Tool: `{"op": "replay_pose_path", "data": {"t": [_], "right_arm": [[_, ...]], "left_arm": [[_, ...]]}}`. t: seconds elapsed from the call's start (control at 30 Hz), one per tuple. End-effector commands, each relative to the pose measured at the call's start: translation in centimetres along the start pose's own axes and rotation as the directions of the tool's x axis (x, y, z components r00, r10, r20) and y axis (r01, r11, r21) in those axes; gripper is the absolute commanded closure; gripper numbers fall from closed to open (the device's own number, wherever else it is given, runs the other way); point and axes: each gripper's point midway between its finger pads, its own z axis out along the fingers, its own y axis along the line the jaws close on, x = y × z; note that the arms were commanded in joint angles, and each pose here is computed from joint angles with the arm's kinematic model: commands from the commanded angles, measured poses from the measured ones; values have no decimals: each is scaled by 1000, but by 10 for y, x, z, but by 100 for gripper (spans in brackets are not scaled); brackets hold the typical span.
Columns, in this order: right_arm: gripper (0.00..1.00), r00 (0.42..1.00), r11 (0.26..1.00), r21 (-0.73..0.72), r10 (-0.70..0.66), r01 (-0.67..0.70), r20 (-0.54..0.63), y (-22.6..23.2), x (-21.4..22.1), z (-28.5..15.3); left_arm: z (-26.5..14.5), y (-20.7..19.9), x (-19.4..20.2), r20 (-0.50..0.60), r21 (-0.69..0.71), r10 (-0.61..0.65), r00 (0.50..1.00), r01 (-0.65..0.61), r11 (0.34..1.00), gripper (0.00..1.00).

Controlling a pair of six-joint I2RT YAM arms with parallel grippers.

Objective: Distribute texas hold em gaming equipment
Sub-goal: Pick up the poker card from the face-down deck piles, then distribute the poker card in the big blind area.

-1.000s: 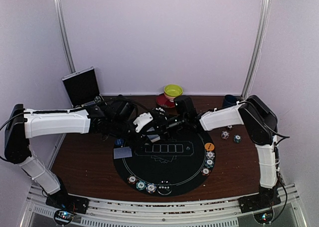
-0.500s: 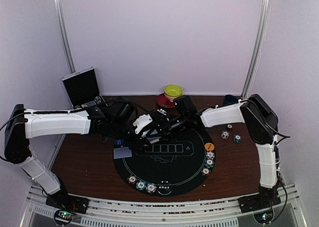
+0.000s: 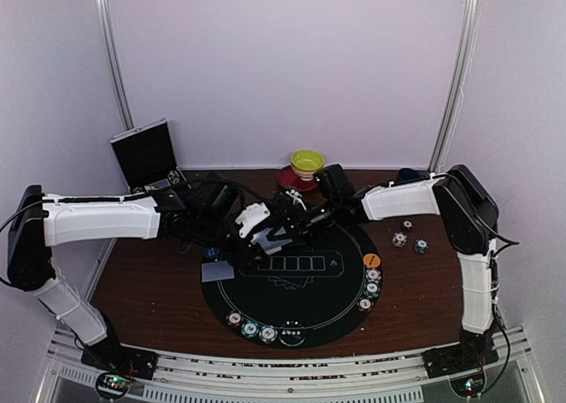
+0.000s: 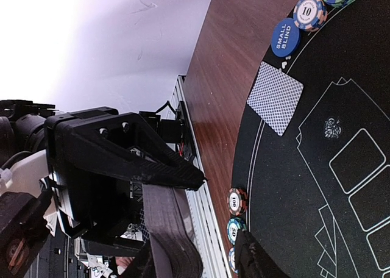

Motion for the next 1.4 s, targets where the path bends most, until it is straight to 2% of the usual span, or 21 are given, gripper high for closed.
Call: {"op": "replay_pose_path", "data": {"t": [0.0, 0.17, 0.6, 0.9, 1.17, 1.37], "right_arm": [[60, 999, 999, -27, -47, 47, 18, 31, -9, -15], [66, 998, 998, -25, -49, 50, 32, 33, -11, -22], [100, 998, 997, -46, -52, 54, 37, 39, -13, -32], [100, 995, 998, -19, -53, 54, 83, 36, -22, -58], [100, 989, 992, 111, -80, 66, 126, 8, -27, -118], [100, 992, 963, 260, -93, 68, 87, -33, -15, -179]], "left_arm": [[-15, -2, -28, 105, -2, 24, 994, -24, 1000, 42], [-15, -2, -27, 103, -2, 25, 994, -25, 1000, 42], [-12, -2, -26, 96, -3, 23, 995, -23, 1000, 42], [-12, -2, -25, 95, -3, 22, 995, -22, 1000, 42], [-13, -4, -27, 102, 9, 17, 995, -18, 1000, 42], [-19, -5, -31, 114, 14, 12, 993, -14, 1000, 42]]}}
